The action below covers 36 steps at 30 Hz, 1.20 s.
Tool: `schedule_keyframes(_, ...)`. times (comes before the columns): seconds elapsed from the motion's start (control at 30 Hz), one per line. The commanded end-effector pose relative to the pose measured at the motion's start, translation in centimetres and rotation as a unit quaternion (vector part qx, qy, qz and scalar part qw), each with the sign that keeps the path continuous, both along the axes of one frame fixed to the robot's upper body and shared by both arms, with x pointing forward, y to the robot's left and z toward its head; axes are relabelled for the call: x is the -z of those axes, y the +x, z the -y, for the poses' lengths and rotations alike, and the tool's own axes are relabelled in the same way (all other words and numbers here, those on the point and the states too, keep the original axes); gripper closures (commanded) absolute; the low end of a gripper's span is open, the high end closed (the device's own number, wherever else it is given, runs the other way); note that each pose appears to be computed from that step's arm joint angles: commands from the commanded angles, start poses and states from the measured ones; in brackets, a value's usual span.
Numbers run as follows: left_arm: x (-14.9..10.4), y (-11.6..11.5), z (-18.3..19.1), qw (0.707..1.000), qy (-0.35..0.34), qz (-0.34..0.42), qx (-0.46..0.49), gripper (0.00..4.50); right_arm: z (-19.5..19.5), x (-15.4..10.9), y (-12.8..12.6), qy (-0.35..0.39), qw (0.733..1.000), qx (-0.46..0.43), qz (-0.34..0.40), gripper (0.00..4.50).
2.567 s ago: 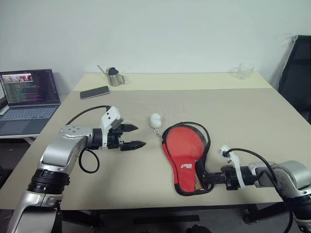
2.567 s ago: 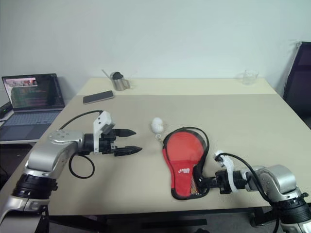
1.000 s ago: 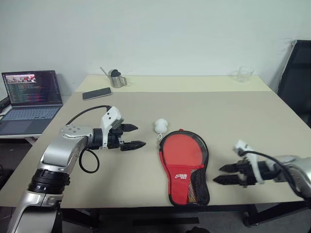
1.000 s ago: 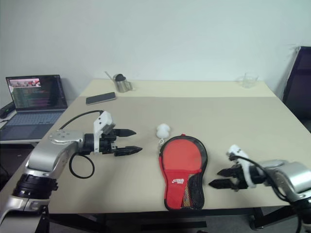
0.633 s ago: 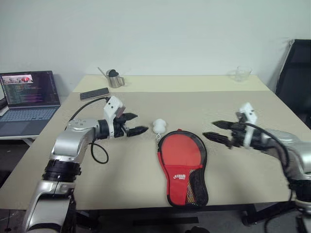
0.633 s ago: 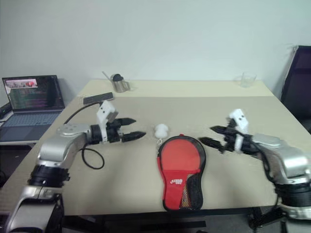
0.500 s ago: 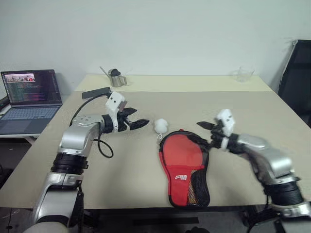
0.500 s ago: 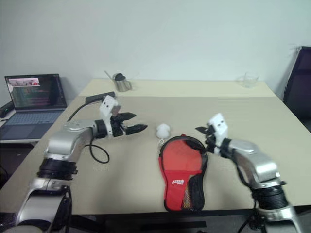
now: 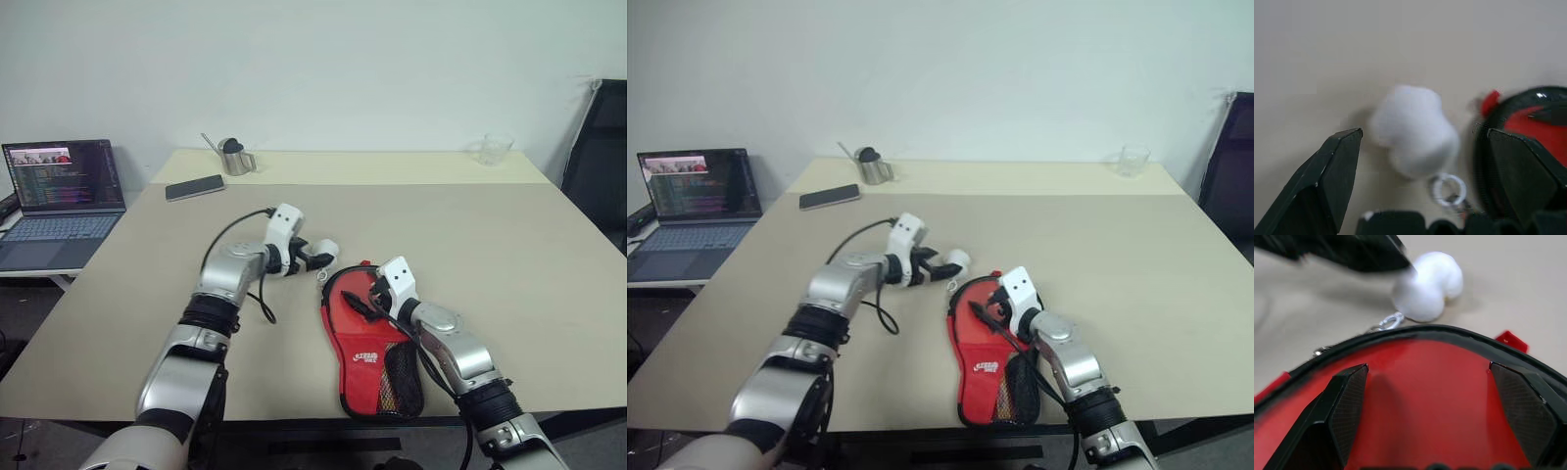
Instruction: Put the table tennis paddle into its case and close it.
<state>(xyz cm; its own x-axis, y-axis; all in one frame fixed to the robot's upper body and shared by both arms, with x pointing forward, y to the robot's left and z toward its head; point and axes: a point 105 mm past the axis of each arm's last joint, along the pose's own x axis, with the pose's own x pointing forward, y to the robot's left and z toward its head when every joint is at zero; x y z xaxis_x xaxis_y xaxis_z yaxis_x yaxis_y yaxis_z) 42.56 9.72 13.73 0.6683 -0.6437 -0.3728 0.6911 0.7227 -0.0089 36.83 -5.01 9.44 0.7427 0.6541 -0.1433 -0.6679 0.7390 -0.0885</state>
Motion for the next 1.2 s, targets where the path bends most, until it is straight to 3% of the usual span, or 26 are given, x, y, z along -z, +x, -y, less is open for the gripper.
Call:
schedule_keyframes(0.03, -1.1, 0.1, 1.5, 1.0, -0.003, 0.018, 0.021, 0.0, -0.6, 0.5, -0.4, -0.002, 1.0, -0.008, -0.004, 0.14)
schedule_keyframes(0.43, 0.8, 2.6, 0.4, 0.994, 0.048, 0.024, -0.099, 0.0, 0.0, 0.8, -0.6, -0.006, 1.0, -0.001, -0.009, 0.14)
schedule_keyframes(0.6, 2.3, 2.5, 1.5, 0.994, 0.059, 0.008, -0.09, 0.0, 0.3, 0.8, -0.6, -0.005, 1.0, 0.005, -0.012, 0.14)
schedule_keyframes(0.7, 2.1, 2.9, 1.8, 0.993, 0.073, 0.034, -0.088, 0.62, 0.3, 0.8, -0.7, -0.004, 1.0, 0.007, -0.014, 0.11)
schedule_keyframes(1.03, -0.1, 4.8, 0.6, 0.964, 0.203, 0.13, -0.112, 3.93, 0.6, 0.8, -1.2, -0.006, 1.0, 0.007, -0.022, 0.11)
schedule_keyframes(1.1, -0.6, 5.0, 0.8, 0.957, 0.223, 0.146, -0.112, 4.21, 0.5, 0.8, -1.4, -0.008, 1.0, 0.004, -0.025, 0.11)
schedule_keyframes(1.2, -1.4, 5.2, 1.6, 0.944, 0.257, 0.177, -0.104, 4.21, 0.6, 0.9, -1.7, -0.01, 1.0, 0.003, -0.028, 0.11)
